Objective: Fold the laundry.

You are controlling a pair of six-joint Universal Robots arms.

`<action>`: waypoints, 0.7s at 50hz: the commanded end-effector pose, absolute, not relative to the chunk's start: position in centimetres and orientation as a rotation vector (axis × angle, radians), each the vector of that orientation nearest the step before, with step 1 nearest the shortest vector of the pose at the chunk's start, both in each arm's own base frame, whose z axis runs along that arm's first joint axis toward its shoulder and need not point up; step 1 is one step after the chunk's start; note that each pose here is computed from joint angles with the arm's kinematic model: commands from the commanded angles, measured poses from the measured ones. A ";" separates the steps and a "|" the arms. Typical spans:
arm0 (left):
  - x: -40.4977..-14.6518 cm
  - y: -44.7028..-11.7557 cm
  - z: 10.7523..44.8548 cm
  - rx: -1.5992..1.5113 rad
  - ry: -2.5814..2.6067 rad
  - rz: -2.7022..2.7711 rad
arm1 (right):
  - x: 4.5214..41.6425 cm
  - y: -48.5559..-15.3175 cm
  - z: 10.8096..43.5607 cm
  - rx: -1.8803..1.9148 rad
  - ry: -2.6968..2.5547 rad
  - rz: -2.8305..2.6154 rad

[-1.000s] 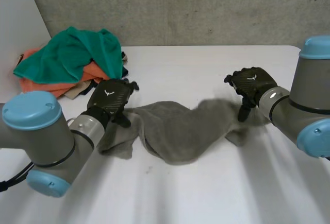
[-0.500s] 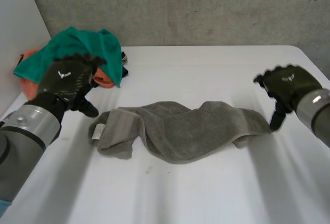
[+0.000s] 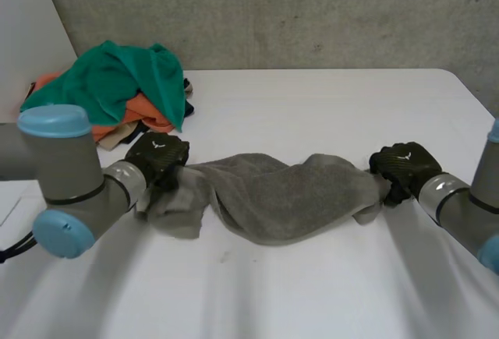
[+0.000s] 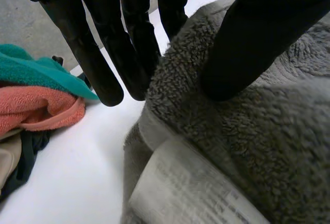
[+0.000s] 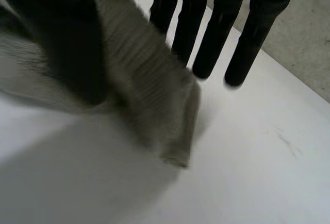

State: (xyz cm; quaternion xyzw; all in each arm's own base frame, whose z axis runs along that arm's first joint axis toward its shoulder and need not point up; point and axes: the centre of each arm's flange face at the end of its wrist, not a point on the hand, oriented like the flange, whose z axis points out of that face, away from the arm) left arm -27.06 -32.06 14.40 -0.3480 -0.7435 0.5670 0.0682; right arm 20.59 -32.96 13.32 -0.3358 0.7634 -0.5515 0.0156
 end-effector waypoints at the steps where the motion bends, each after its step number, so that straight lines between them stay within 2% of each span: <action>1: -28.8 -34.9 17.9 -1.036 -2.093 1.911 | 21.1 -38.1 16.8 -1.013 2.245 -2.018; 2: -29.2 -36.3 20.5 -1.002 -1.997 2.054 | 21.1 -38.8 17.7 -0.995 2.216 -2.087; 4: -29.6 -37.6 23.6 -0.949 -1.881 2.216 | 21.1 -40.5 20.2 -0.939 2.129 -2.273; 5: -29.9 -38.6 26.9 -0.883 -1.742 2.384 | 20.9 -41.9 23.1 -0.869 2.021 -2.456; 7: -29.8 -39.5 30.6 -0.797 -1.567 2.563 | 20.8 -42.8 26.2 -0.796 1.903 -2.613; 8: -29.7 -39.9 32.4 -0.746 -1.473 2.644 | 20.7 -43.4 29.7 -0.707 1.751 -2.773; 9: -29.5 -40.2 35.8 -0.649 -1.256 2.798 | 20.6 -43.5 31.7 -0.656 1.662 -2.851; 12: -28.9 -39.9 41.1 -0.470 -0.861 2.995 | 20.2 -43.6 36.6 -0.489 1.420 -3.012; 15: -28.7 -39.8 42.6 -0.399 -0.695 3.040 | 20.0 -43.4 39.6 -0.384 1.277 -3.069; 19: -28.3 -40.4 41.5 -0.412 -0.788 2.997 | 20.1 -42.9 40.8 -0.376 1.238 -3.072; 24: -28.4 -41.2 37.1 -0.489 -1.045 2.880 | 20.3 -42.9 38.9 -0.452 1.380 -2.977; 27: -28.5 -41.2 33.2 -0.555 -1.226 2.786 | 20.7 -42.8 36.2 -0.567 1.548 -2.830; 30: -28.9 -40.8 29.0 -0.613 -1.391 2.678 | 21.5 -42.6 31.8 -0.692 1.768 -2.605; 31: -28.9 -40.5 27.7 -0.632 -1.439 2.645 | 22.0 -42.3 29.0 -0.745 1.884 -2.470; 32: -28.9 -40.0 25.3 -0.670 -1.537 2.579 | 22.3 -42.0 27.8 -0.764 1.938 -2.406; 34: -28.7 -39.3 23.2 -0.703 -1.632 2.508 | 22.4 -41.4 25.5 -0.790 2.045 -2.285; 35: -28.6 -38.6 22.0 -0.722 -1.687 2.461 | 22.4 -40.5 23.2 -0.818 2.151 -2.152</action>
